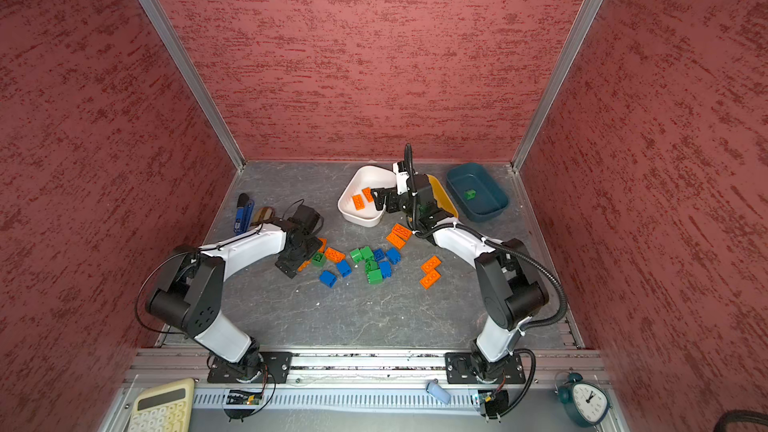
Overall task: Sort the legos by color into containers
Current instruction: 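Grasp an orange brick from the pile with the left gripper while the right withdraws, then carry the orange brick into the white tub with left gripper while right moves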
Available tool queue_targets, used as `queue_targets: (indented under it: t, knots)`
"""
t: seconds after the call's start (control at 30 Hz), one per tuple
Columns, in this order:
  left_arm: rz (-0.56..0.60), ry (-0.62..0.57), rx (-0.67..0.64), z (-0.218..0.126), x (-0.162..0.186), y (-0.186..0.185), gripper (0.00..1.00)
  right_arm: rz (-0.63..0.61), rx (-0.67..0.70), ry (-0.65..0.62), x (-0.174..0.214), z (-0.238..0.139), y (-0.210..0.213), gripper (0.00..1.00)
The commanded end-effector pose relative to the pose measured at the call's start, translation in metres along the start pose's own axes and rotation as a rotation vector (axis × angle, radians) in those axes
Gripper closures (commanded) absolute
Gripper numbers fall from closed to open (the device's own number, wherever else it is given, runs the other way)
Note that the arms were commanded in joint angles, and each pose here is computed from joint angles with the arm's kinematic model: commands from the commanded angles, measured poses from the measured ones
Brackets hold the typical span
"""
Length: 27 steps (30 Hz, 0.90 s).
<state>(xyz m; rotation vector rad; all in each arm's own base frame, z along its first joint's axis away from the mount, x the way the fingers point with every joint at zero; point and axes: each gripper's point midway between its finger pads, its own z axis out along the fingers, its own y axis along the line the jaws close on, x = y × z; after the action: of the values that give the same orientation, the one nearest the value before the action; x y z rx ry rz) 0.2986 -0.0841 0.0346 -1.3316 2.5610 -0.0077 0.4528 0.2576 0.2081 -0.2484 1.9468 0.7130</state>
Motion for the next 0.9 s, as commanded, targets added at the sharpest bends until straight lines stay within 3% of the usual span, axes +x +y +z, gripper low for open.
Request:
queue_targets:
  t: [0.0,0.57,0.87]
  knots:
    - [0.014,-0.012,-0.013,0.009,-0.004,0.002,0.07,-0.015,0.0,-0.048,-0.015,-0.008,0.005,0.01]
    - [0.094,-0.072,0.034,0.002,-0.011,0.014,0.39,0.03,0.102,-0.095,-0.024,-0.012,-0.012,0.01]
    - [0.141,-0.19,0.2,-0.047,-0.036,-0.012,0.57,0.065,0.145,-0.174,-0.034,-0.046,-0.015,0.01]
